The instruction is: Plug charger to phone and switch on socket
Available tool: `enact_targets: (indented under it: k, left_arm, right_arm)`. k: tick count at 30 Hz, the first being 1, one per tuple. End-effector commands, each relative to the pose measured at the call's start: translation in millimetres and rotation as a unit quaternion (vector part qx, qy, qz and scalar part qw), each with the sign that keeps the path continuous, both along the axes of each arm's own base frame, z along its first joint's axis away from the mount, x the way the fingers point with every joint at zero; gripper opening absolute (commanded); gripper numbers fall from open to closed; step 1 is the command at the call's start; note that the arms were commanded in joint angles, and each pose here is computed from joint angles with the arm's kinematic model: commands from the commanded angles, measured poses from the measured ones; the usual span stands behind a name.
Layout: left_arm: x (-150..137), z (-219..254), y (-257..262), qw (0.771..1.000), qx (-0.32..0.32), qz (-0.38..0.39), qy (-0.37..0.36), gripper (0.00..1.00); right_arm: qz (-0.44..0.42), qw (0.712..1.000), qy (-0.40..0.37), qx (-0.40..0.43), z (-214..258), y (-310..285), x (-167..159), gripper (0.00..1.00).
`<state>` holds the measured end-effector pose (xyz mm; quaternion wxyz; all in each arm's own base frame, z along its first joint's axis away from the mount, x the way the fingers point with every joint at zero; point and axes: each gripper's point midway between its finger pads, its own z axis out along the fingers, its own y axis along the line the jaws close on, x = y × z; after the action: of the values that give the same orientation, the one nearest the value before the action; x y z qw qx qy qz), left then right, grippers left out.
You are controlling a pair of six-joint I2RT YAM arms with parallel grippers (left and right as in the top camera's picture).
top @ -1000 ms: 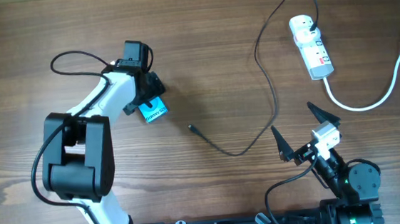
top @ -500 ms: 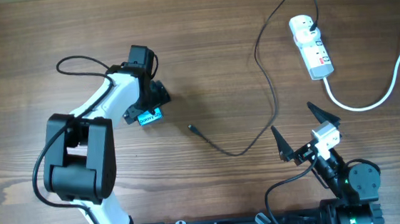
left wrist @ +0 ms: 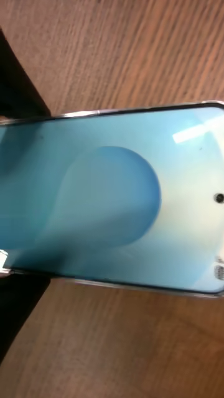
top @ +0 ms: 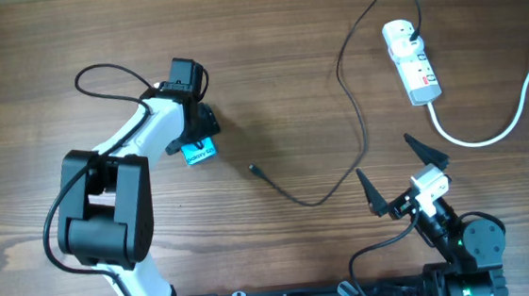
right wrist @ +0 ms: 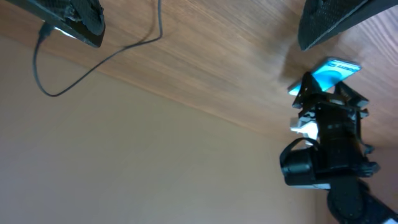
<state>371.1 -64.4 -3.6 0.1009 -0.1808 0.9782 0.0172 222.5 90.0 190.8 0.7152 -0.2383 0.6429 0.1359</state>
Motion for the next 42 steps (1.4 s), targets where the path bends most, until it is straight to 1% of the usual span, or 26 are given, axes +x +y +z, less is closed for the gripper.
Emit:
enact_targets:
  k: [1, 5, 8, 10, 12, 13, 16, 18, 20, 23, 24, 25, 26, 27, 28, 29, 31, 32, 34, 35, 38, 40, 42]
  left_arm:
    - [-32.8, -21.6, -22.9, 0.996, -0.055, -0.020, 0.071, 0.70]
    - [-49.5, -22.0, -28.1, 0.993, -0.051, -0.030, 0.101, 0.71]
    - [-55.7, -22.0, -32.8, 0.992, -0.048, -0.036, 0.111, 0.78]
    - [-54.9, -22.0, -35.2, 0.992, -0.048, -0.040, 0.108, 0.80]
    - [-48.4, -22.0, -36.6, 0.993, -0.051, -0.040, 0.095, 0.90]
    - [-42.9, -21.9, -36.9, 0.994, -0.053, -0.040, 0.084, 0.91]
    - [-30.4, -21.3, -34.2, 0.996, -0.053, -0.031, 0.060, 0.91]
    - [-27.9, -21.3, -28.4, 0.997, -0.050, -0.002, 0.056, 0.91]
    - [-27.3, -21.3, -25.3, 0.997, -0.053, 0.013, 0.056, 0.90]
    - [-27.1, -21.3, -24.9, 0.997, -0.053, 0.014, 0.056, 0.89]
    - [-27.3, -21.3, -24.8, 0.997, -0.053, 0.014, 0.056, 0.88]
    - [-28.2, -21.4, -24.6, 0.997, -0.053, 0.014, 0.058, 0.86]
    - [-30.4, -21.5, -24.2, 0.997, -0.051, 0.014, 0.063, 0.86]
    - [-32.2, -21.7, -23.8, 0.996, -0.051, 0.014, 0.066, 0.87]
    - [-35.6, -21.8, -23.5, 0.996, -0.049, 0.014, 0.073, 0.91]
    - [-38.4, -22.0, -23.1, 0.996, -0.047, 0.014, 0.078, 0.94]
    - [-43.5, -22.1, -21.6, 0.995, -0.044, 0.015, 0.089, 0.98]
    - [-44.1, -22.1, -21.4, 0.995, -0.044, 0.015, 0.090, 0.99]
    - [-44.7, -22.1, -21.4, 0.995, -0.043, 0.015, 0.091, 1.00]
    - [-44.7, -22.1, -21.4, 0.995, -0.043, 0.015, 0.091, 1.00]
    - [-41.2, -22.1, -20.7, 0.996, -0.040, 0.005, 0.084, 0.99]
    - [-38.6, -22.0, -21.3, 0.996, -0.039, -0.011, 0.079, 0.92]
    - [-38.4, -22.2, -19.2, 0.996, -0.034, -0.011, 0.078, 0.89]
  right_arm:
    - [0.027, 0.999, 0.020, 0.038, 2.9, 6.8, -5.2, 1.00]
    - [0.039, 0.998, 0.012, 0.054, 23.2, 9.6, -10.8, 1.00]
    - [0.040, 0.998, 0.022, 0.054, 39.5, 9.8, -13.3, 1.00]
    - [0.038, 0.997, 0.050, 0.055, 44.5, 9.8, -12.7, 1.00]
    - [0.039, 0.993, 0.094, 0.054, 48.4, 11.0, -9.2, 1.00]
    - [0.046, 0.991, 0.117, 0.054, 50.6, 13.1, -6.5, 1.00]
    - [0.074, 0.981, 0.173, 0.050, 54.1, 21.9, 0.4, 1.00]
    - [0.114, 0.969, 0.212, 0.046, 53.0, 32.6, 5.7, 1.00]
    - [0.149, 0.960, 0.230, 0.052, 52.2, 41.4, 12.6, 1.00]
    - [0.138, 0.952, 0.267, 0.061, 32.9, 39.8, 32.8, 1.00]
    - [0.136, 0.946, 0.282, 0.083, 32.0, 40.4, 38.8, 1.00]
    - [0.137, 0.933, 0.310, 0.120, 31.1, 42.4, 42.5, 1.00]
    - [0.148, 0.909, 0.351, 0.171, 30.6, 47.3, 43.6, 1.00]
    - [0.160, 0.886, 0.384, 0.202, 28.5, 51.6, 42.0, 1.00]
    - [0.166, 0.863, 0.419, 0.226, 22.8, 54.9, 40.4, 1.00]
    - [0.160, 0.845, 0.448, 0.243, 14.2, 55.4, 42.4, 1.00]
    - [0.149, 0.826, 0.479, 0.256, -0.5, 55.4, 47.4, 1.00]
    - [0.147, 0.817, 0.493, 0.259, -7.4, 55.9, 48.1, 0.99]
    - [0.133, 0.789, 0.535, 0.271, -25.5, 56.1, 46.5, 0.94]
    - [0.129, 0.781, 0.547, 0.272, -33.0, 56.0, 46.5, 0.92]
    - [0.123, 0.770, 0.565, 0.271, -45.5, 56.1, 45.3, 0.92]
    - [0.121, 0.767, 0.570, 0.267, -50.5, 56.3, 44.4, 0.92]
    - [0.128, 0.770, 0.570, 0.255, -53.4, 59.3, 42.2, 0.92]
